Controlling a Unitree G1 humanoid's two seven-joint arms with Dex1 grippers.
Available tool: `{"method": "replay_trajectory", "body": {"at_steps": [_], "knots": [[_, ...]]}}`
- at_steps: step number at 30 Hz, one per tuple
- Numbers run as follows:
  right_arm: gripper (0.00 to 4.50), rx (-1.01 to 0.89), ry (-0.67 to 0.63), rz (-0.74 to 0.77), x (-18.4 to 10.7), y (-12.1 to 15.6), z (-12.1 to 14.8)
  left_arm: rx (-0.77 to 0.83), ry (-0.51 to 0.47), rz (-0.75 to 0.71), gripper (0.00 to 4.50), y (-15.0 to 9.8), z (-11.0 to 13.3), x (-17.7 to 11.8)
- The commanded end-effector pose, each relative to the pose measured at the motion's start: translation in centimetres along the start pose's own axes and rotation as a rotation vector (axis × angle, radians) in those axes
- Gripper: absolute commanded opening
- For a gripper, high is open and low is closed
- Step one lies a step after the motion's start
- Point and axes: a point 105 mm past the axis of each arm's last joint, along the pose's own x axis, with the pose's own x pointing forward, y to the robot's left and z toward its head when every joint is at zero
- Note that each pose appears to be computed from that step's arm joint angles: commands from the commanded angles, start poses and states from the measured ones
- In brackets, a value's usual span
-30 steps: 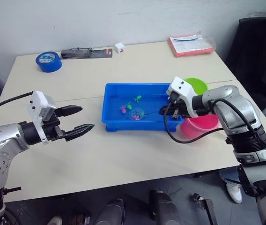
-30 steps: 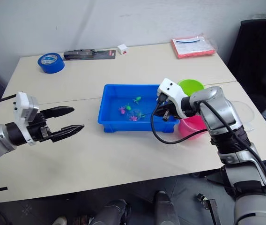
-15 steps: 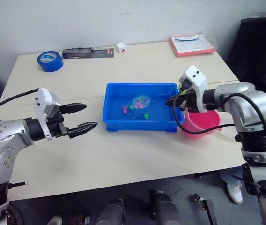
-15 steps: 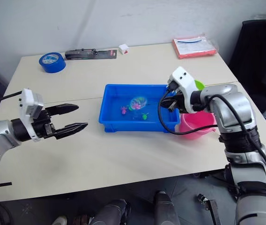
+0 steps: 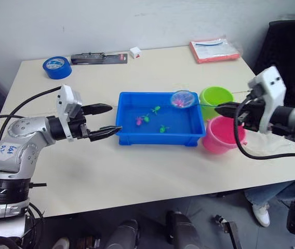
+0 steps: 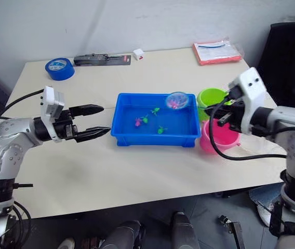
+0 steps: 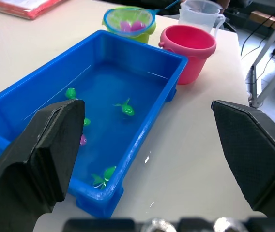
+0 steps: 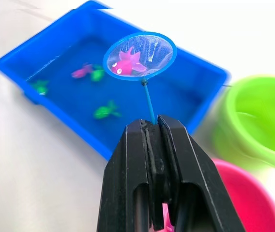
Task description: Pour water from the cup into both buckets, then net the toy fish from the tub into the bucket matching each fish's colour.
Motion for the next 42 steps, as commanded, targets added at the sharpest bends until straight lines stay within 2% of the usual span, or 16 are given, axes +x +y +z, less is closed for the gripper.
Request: {"method": "replay_trajectory", "body": {"at_steps": [1,6,14,22,33,42], "knots": [[0.79,-0.054,-0.026,-0.118,-3.4,-0.8,0.9,0.045,-0.022,-0.044,4.50,0.2,0.8,0.6],[0.79,-0.091,0.011,-0.220,-6.1,-1.5,0.2,0.047,-0.025,-0.076,4.50,0.6,0.7,1.3],[0.79,-0.218,0.160,-0.343,-9.3,-1.8,-3.2,0.058,-0.022,-0.100,4.50,1.3,0.7,1.7],[0.79,-0.565,0.255,-0.391,-9.4,-1.7,-4.1,0.064,-0.016,-0.113,4.50,1.5,0.7,1.9],[0.79,-1.041,0.341,-0.335,-8.6,-1.2,-3.2,0.066,-0.015,-0.129,4.50,1.6,0.7,2.3],[0.79,-1.400,0.417,-0.276,-8.3,-1.4,-4.0,0.059,-0.018,-0.138,4.50,1.2,0.5,2.4]]}}
